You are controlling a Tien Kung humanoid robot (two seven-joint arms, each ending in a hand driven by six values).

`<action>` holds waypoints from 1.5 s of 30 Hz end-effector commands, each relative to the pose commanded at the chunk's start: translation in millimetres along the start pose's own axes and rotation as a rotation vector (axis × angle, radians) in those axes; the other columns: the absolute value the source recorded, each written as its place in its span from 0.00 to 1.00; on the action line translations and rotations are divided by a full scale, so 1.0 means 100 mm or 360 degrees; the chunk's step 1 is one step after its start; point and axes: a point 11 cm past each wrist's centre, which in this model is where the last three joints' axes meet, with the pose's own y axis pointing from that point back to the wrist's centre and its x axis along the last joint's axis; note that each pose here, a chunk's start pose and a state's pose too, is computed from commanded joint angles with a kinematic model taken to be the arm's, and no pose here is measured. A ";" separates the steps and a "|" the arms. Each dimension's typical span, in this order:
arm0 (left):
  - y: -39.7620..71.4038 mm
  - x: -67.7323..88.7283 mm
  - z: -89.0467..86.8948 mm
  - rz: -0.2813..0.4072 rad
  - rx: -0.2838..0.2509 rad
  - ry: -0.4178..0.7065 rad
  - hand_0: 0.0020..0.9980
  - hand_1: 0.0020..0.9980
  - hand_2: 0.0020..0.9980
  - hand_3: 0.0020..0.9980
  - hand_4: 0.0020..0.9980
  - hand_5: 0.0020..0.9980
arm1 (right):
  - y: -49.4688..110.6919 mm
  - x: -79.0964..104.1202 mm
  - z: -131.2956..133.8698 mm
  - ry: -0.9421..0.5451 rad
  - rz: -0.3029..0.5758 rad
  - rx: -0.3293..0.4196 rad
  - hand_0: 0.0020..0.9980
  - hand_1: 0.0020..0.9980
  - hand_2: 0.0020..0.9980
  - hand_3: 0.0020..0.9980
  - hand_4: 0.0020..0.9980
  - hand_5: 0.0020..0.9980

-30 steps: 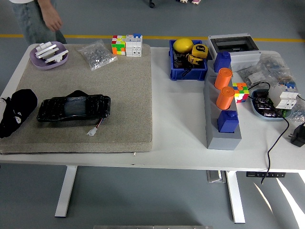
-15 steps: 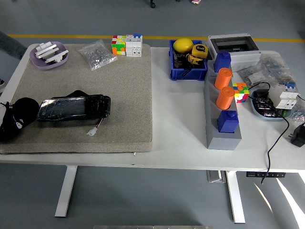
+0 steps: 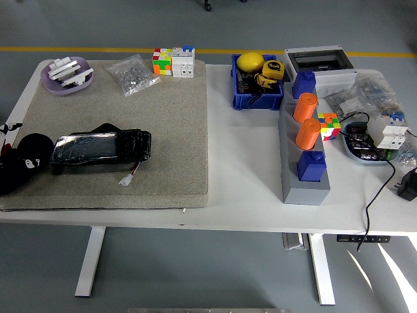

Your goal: Pick the rag up,wipe the panel,place it on the desk

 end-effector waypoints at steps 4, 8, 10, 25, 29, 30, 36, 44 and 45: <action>0.03 0.06 0.04 0.0026 -0.0043 0.0055 0.90 0.92 0.87 0.84 1.00 0.41 | 0.00 0.00 0.01 -0.0009 0.0004 -0.0005 0.76 0.64 0.69 0.60 1.00 0.54; 0.04 0.16 0.10 0.0085 -0.0080 0.0138 0.90 0.91 0.86 0.82 1.00 0.44 | 0.00 0.01 0.04 -0.0014 0.0010 -0.0020 0.76 0.64 0.69 0.60 1.00 0.54; 0.05 0.21 0.13 0.0111 -0.0109 0.0192 0.90 0.91 0.86 0.82 1.00 0.44 | 0.00 0.02 0.05 -0.0013 0.0014 -0.0025 0.76 0.64 0.69 0.60 1.00 0.54; 0.14 0.43 0.06 0.0232 -0.0082 0.0310 0.88 0.89 0.84 0.80 1.00 0.46 | 0.00 0.04 0.07 -0.0020 0.0032 -0.0051 0.77 0.64 0.69 0.60 1.00 0.54; 0.16 0.45 0.09 0.0261 -0.0091 0.0364 0.88 0.89 0.84 0.80 1.00 0.46 | 0.00 0.04 0.09 -0.0019 0.0036 -0.0064 0.77 0.64 0.69 0.60 1.00 0.54; 0.16 0.45 0.10 0.0263 -0.0092 0.0369 0.88 0.89 0.84 0.80 1.00 0.46 | 0.00 0.04 0.09 -0.0017 0.0037 -0.0066 0.77 0.64 0.69 0.60 1.00 0.54; 0.20 0.44 0.11 0.0276 -0.0096 0.0396 0.88 0.89 0.84 0.80 1.00 0.47 | 0.00 0.03 0.09 -0.0040 0.0037 -0.0055 0.77 0.64 0.69 0.60 1.00 0.53; 0.24 0.46 0.05 0.0289 -0.0072 0.0415 0.87 0.89 0.84 0.80 1.00 0.48 | 0.00 0.00 0.11 -0.0047 0.0031 -0.0062 0.77 0.64 0.69 0.60 1.00 0.53; 0.25 0.46 0.05 0.0287 -0.0071 0.0417 0.87 0.89 0.84 0.80 1.00 0.48 | 0.00 -0.01 0.12 -0.0049 0.0031 -0.0064 0.77 0.64 0.69 0.60 1.00 0.53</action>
